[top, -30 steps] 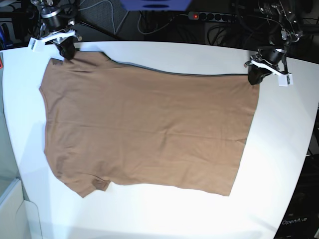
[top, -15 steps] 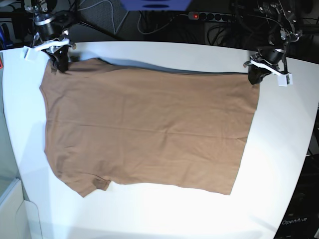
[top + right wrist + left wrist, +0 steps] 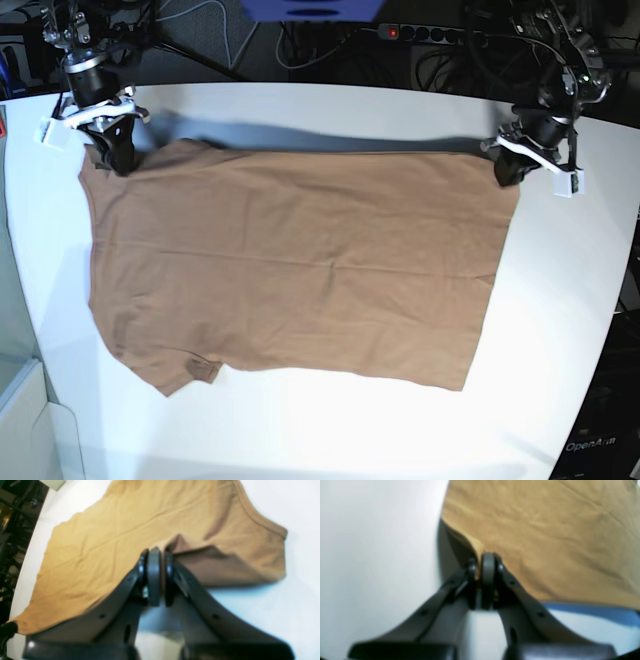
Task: Fold the T-shirt properly
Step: 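Lift the held edge with both grippers and pull toward the robot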
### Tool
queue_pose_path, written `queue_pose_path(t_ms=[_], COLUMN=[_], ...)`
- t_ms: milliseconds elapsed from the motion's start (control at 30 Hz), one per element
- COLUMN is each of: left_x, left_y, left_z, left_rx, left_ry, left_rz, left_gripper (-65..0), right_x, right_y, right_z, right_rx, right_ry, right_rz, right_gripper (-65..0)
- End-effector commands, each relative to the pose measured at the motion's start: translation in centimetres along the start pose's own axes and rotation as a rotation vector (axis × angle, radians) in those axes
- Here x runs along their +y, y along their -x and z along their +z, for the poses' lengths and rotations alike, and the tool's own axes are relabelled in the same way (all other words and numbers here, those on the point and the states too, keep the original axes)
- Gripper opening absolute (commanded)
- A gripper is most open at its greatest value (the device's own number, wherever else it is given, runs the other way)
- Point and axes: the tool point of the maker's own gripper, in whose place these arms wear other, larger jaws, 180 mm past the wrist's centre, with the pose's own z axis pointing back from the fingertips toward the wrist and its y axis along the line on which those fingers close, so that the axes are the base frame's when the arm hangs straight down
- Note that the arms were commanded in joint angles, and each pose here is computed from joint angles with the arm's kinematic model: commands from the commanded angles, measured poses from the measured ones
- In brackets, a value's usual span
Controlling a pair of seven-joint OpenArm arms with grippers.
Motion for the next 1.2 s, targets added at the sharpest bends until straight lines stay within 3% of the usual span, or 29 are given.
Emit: queue_pose_path(t_ms=[0,367,767,1167], left_x=[-0.5,-1.9,-3.7,-4.4], left_y=[-1.8,-4.6,-9.7,-14.5], left_z=[0.3,-0.4,-3.4,-5.5], left_rx=[-0.046,-0.022,-0.120,-0.193], left_ry=[0.017,0.034,0.098,0.142], left_rz=[-0.024,-0.078,-0.038,-0.017], left_gripper=[-62.4,-62.4,-62.4,-62.4], right_x=[0.6,1.9,3.5,3.4], right_y=[-1.5,-4.2,-6.1,-6.1], right_z=[-0.4,-2.8,-5.2,-8.9], right_rx=[-0.041,-0.075,-0.093,-0.030], right_ry=[-0.028,-0.089,-0.136,-0.128], right_rz=[0.015,0.067,0.080,0.058], right_gripper=[-64.4,-64.4,-64.4,-64.4])
